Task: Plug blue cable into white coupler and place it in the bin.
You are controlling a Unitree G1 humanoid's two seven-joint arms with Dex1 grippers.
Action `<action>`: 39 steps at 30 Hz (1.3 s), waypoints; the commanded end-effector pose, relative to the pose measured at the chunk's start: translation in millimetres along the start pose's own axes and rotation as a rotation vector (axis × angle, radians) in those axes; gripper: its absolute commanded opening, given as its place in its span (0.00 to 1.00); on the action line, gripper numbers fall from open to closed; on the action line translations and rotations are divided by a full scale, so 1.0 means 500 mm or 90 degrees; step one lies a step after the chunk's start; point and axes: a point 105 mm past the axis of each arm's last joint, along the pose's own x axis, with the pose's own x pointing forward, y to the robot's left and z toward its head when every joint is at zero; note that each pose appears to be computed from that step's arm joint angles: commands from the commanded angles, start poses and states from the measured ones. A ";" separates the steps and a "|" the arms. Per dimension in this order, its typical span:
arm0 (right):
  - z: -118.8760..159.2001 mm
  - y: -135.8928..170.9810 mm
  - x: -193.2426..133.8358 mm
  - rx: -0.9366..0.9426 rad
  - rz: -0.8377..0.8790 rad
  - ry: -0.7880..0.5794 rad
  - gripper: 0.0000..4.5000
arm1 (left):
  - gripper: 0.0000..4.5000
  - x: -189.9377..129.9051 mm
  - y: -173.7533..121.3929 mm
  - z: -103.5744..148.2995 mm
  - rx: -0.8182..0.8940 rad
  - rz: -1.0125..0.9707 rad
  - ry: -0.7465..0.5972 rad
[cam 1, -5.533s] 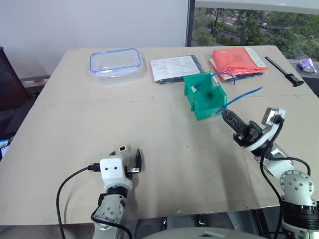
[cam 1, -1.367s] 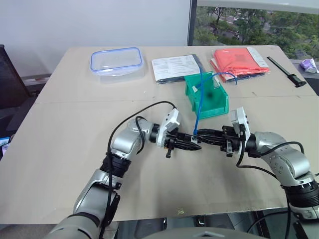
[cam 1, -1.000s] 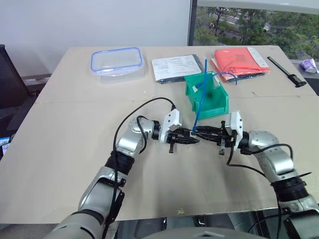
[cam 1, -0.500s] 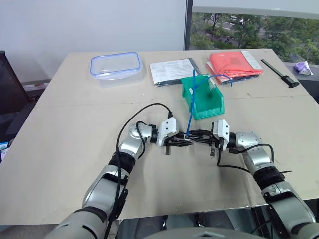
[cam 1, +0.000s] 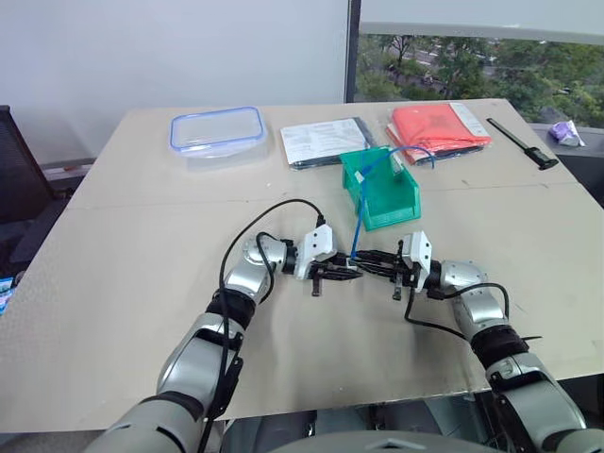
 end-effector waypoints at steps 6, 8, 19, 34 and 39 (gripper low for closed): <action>-0.050 0.042 0.011 0.042 0.058 0.085 0.00 | 0.24 0.028 0.014 0.103 0.111 -0.034 -0.070; -0.050 0.042 0.012 0.040 0.059 0.087 0.00 | 0.45 0.027 0.015 0.101 0.105 -0.036 -0.062; -0.021 0.027 0.000 0.014 0.044 0.076 0.00 | 0.94 -0.027 0.008 0.105 0.113 0.001 -0.060; 0.228 -0.103 -0.003 0.023 -0.119 -0.077 0.00 | 0.94 -0.128 -0.026 0.177 -0.019 0.195 -0.077; 0.277 -0.182 -0.024 0.078 -0.204 -0.085 0.00 | 0.94 -0.151 -0.005 0.237 -0.038 0.317 -0.081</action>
